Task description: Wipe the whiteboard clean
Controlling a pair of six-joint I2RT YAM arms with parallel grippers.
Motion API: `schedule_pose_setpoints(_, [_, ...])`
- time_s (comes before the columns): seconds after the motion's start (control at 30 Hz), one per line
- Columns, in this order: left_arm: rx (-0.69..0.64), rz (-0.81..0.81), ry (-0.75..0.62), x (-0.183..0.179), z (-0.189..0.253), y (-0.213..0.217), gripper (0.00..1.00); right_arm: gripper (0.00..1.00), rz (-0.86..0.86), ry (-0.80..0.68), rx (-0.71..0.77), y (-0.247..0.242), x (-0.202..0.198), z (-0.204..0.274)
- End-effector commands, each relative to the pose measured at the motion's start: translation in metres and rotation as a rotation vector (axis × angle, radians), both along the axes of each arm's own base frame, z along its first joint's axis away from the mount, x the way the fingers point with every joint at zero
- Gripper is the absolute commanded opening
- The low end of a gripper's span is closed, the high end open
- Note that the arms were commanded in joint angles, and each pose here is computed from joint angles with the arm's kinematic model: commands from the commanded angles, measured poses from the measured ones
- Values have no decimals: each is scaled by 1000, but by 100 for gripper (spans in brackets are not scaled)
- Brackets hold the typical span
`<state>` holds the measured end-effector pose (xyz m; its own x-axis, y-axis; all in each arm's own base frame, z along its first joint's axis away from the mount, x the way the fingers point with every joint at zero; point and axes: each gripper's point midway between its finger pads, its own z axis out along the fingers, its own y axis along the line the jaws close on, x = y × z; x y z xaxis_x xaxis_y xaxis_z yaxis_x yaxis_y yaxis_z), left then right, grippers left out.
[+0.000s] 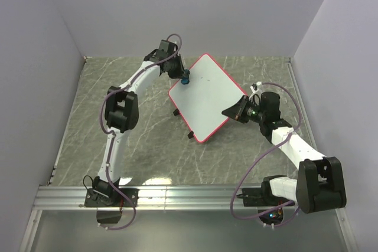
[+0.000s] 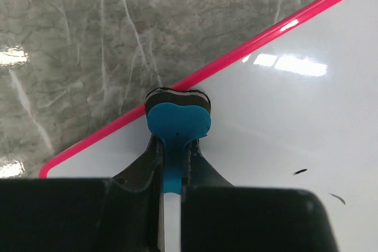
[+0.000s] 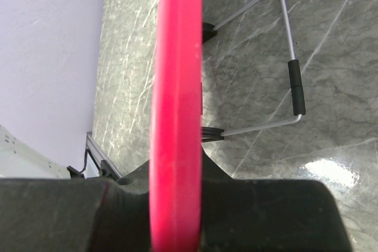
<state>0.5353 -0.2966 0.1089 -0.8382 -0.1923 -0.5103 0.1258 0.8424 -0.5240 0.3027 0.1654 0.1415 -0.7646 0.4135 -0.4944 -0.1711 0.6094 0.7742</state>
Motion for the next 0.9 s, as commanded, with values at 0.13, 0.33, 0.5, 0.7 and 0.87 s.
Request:
schedule_pose_setpoints(0.13, [-10, -222, -38, -42, -8, -55, 0, 0, 52, 178, -102, -1, -31, -54])
schedule_pose_setpoints(0.33, [-93, -425, -174, -73, 45, -122, 0, 0, 57, 185, -101, 0, -32, -55])
schedule_pose_setpoints(0.5, [-138, -482, -154, -87, 45, -137, 0, 0, 60, 188, -108, -1, -34, -54])
schedule_pose_setpoints(0.7, [-238, -529, -152, -96, 59, -150, 0, 0, 67, 188, -106, 0, -37, -54])
schedule_pose_setpoints(0.87, [-256, -485, -145, -80, 56, -140, 0, 0, 69, 195, -109, 0, -40, -56])
